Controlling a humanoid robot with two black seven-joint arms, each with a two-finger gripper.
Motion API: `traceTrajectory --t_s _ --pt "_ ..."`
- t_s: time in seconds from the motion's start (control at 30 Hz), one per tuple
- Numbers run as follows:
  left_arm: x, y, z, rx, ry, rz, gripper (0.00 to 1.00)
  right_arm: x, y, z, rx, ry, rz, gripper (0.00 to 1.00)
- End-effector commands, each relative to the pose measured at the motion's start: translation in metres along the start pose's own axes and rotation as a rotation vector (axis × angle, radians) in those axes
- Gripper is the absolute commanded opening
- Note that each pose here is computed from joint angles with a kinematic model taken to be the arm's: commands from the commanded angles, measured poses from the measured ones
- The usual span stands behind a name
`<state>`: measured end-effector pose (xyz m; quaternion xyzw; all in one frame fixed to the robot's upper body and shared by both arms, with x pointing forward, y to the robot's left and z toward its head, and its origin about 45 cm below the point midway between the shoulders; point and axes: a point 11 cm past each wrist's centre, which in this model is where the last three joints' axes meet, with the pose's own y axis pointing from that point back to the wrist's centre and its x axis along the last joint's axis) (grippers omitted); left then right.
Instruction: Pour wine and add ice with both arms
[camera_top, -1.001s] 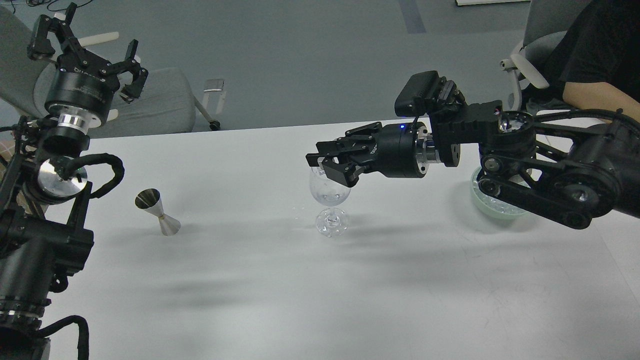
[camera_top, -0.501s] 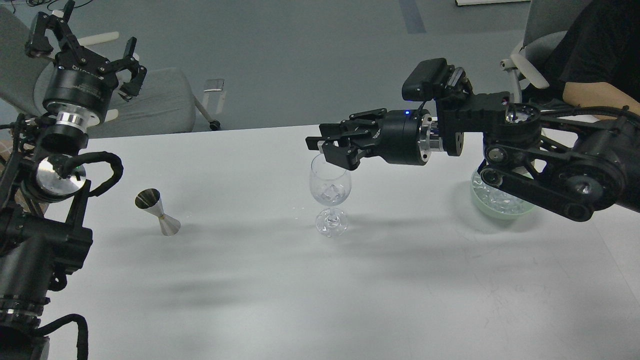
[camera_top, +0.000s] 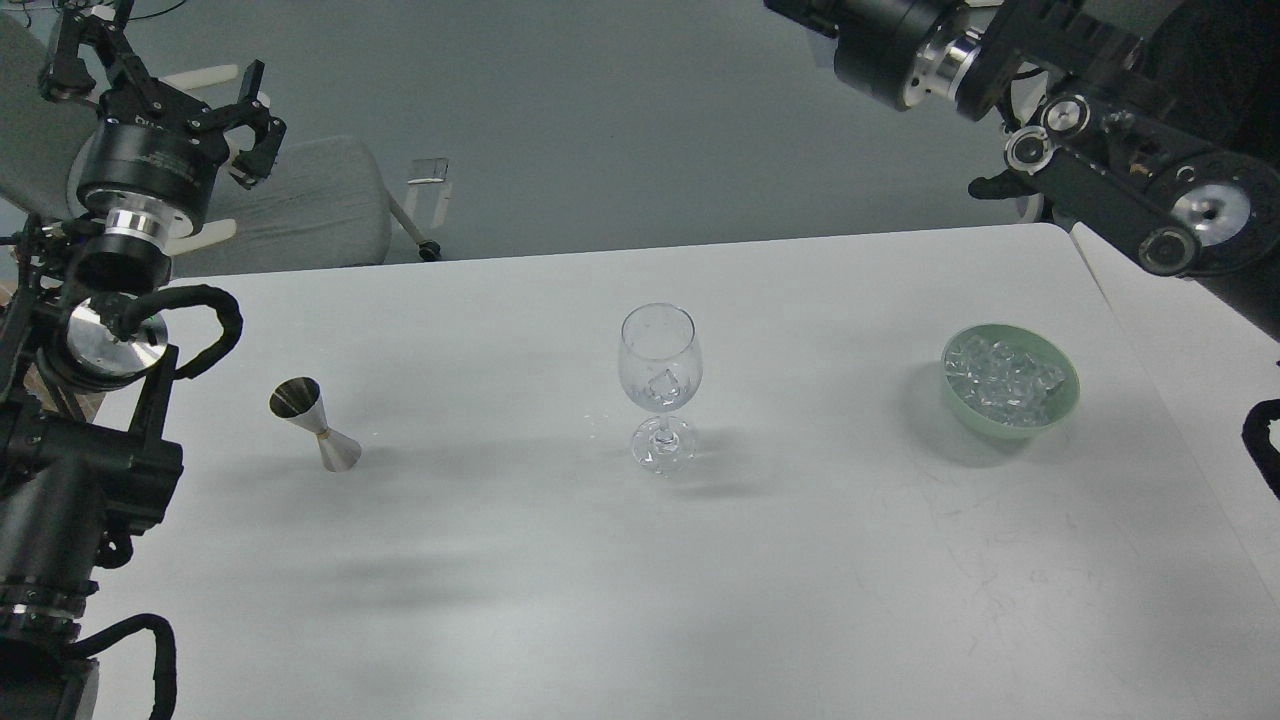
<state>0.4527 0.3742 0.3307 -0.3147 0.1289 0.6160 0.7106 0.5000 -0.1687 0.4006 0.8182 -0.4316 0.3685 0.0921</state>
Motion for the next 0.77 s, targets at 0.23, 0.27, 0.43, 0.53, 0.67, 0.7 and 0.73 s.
traceTrajectory --t_s 0.23,0.27,0.43,0.53,0.67,0.7,0.73 --pt "0.014 -0.001 -0.006 0.008 0.006 0.015 0.98 -0.001 -0.001 0.054 -0.107 -0.511 0.227 0.99" --pt "0.016 0.000 -0.008 0.015 0.004 0.015 0.98 0.000 0.003 0.061 -0.118 -0.547 0.246 0.99" --pt "0.016 0.006 -0.043 0.129 0.003 -0.112 0.98 -0.006 0.014 0.083 -0.098 -0.817 0.325 0.99" --pt "0.018 0.002 -0.048 0.150 -0.006 -0.101 0.98 -0.009 0.021 0.086 -0.027 -0.930 0.339 1.00" --pt "0.010 -0.007 -0.054 0.184 -0.025 -0.117 0.98 -0.016 0.020 0.087 -0.014 -0.976 0.347 1.00" --pt "0.008 -0.010 -0.056 0.194 -0.032 -0.120 0.98 -0.017 0.019 0.086 -0.011 -0.982 0.347 1.00" --pt "0.006 -0.014 -0.055 0.194 -0.035 -0.124 0.98 -0.018 0.020 0.088 -0.013 -0.989 0.353 1.00"
